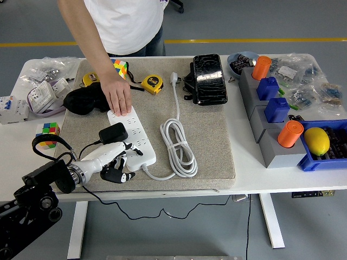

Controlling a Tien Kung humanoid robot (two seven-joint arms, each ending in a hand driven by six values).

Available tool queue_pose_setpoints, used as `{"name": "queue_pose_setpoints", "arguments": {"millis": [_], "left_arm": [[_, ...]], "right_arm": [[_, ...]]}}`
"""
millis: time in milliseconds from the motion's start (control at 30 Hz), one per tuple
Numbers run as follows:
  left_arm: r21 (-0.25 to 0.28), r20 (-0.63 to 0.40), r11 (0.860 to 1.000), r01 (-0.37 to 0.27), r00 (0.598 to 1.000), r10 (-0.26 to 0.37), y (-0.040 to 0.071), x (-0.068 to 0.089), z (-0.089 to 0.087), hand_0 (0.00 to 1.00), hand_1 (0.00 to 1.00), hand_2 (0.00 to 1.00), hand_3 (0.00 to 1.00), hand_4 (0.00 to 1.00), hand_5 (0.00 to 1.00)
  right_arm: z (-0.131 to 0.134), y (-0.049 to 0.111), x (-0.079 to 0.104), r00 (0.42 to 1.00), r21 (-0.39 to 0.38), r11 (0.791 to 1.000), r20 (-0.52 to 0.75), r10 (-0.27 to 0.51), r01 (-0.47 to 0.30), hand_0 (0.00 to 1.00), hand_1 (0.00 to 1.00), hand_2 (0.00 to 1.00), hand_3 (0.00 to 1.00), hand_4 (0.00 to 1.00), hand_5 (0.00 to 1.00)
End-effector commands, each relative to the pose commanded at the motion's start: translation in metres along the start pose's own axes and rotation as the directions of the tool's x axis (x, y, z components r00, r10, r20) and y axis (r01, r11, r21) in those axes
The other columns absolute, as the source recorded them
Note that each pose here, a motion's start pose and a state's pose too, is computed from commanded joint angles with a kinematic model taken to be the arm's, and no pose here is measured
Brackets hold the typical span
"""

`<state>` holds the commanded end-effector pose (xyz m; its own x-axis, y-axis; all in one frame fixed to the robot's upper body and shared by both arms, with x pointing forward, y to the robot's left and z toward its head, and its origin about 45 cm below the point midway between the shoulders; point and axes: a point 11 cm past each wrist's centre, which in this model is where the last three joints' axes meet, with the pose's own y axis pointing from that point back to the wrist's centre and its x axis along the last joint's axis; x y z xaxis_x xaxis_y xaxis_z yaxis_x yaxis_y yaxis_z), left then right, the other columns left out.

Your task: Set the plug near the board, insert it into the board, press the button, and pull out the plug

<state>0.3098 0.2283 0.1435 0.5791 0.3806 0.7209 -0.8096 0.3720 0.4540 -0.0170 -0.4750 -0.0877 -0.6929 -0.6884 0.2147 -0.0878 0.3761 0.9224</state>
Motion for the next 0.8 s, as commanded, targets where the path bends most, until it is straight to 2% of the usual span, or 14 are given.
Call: {"name": "queue_pose_setpoints", "arguments": {"millis": [500, 800], "left_arm": [[0.014, 0.007, 1.000, 0.015, 1.000, -0.015, -0.0007, -0.0016, -0.0043, 0.050, 0.069, 0.157, 0.743, 0.747, 0.002], [-0.012, -0.005, 1.000, 0.011, 1.000, -0.011, 0.0001, 0.0004, 0.0007, 0.049, 0.068, 0.157, 0.750, 0.752, 0.002]], "right_arm": [[-0.0005, 0.0000, -0.0003, 1.000, 0.002, 1.000, 0.002, -0.001, 0.001, 0.567, 0.661, 0.667, 0.547, 0.924, 0.473], [0.0005, 0.0001, -0.0001, 1.000, 0.000, 1.000, 0.002, -0.001, 0.001, 0.567, 0.660, 0.666, 0.547, 0.925, 0.474]]}}
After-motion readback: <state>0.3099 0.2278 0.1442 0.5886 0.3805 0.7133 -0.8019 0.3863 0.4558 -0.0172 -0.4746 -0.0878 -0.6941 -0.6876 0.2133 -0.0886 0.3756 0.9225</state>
